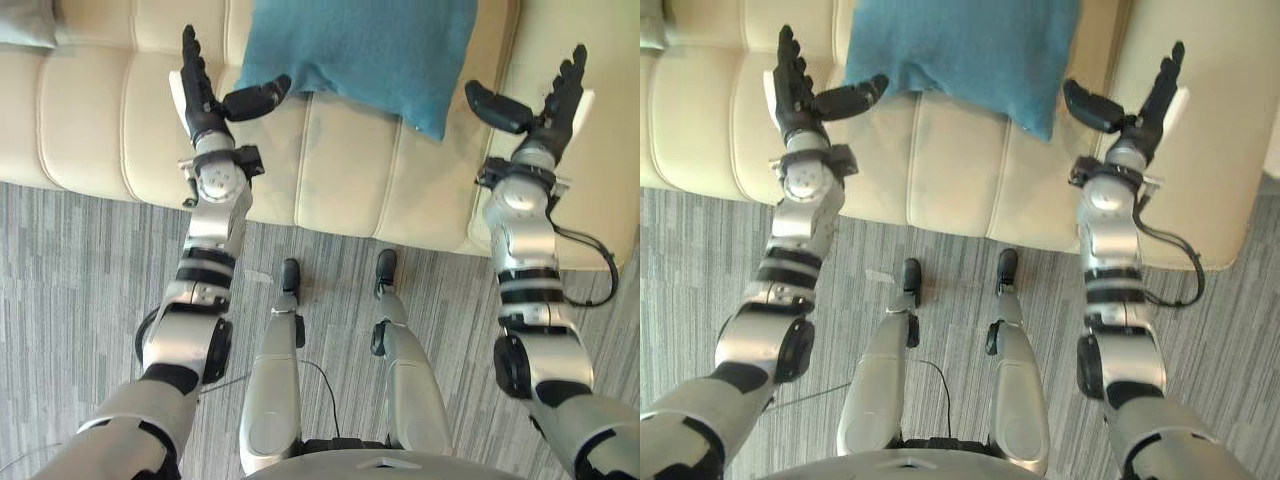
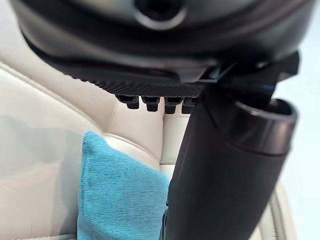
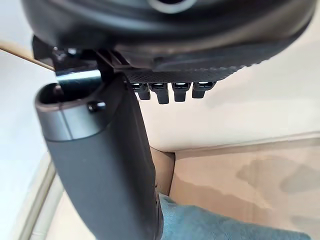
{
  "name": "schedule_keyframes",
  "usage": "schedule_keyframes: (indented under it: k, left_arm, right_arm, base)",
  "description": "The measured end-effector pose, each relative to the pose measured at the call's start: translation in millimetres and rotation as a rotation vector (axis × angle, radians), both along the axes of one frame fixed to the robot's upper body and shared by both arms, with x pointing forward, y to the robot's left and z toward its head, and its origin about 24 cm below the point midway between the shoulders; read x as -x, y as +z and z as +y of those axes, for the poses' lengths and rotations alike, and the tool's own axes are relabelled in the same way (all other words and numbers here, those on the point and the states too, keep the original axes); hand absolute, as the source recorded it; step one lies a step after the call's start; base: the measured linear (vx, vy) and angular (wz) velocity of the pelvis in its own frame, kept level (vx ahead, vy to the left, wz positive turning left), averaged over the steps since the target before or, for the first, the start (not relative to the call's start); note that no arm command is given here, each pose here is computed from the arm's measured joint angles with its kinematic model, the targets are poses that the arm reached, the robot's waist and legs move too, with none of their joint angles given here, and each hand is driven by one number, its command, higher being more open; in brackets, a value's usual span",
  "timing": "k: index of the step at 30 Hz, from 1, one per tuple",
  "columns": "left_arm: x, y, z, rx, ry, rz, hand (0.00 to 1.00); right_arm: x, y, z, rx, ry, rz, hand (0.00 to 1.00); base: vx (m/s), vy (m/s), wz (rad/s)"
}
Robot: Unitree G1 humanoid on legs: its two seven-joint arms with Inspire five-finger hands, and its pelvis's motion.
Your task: Pick up cushions and gather them together orderly.
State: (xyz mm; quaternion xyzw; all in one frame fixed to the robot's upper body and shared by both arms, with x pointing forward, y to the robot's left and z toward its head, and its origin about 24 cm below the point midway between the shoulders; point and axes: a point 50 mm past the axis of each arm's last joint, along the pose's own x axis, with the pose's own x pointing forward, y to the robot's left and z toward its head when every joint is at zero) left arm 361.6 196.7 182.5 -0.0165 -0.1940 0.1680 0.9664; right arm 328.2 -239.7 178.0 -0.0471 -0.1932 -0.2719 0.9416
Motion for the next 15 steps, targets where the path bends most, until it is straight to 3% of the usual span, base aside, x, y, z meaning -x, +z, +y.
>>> schedule_keyframes:
  k: [5, 10, 15]
  left_arm:
    - [42, -80, 4, 0.112, 0.006, 0.151, 1.0]
    - [120, -200, -12, 0.301, -0.018, 0.549, 1.0]
    - [165, -264, -25, 0.345, -0.074, 0.837, 1.0]
  right_arm:
    - [44, -56, 9, -0.012, 0.085, 0.08, 1.0]
    - [100, -163, 29, -0.093, 0.16, 0.481, 1.0]
    - [144, -241, 39, -0.208, 0.182, 0.821, 1.0]
  base:
    - [0.13, -0.026, 0.0]
    - [0.14, 0.003, -0.05]
    - [0.04, 0.026, -0.09]
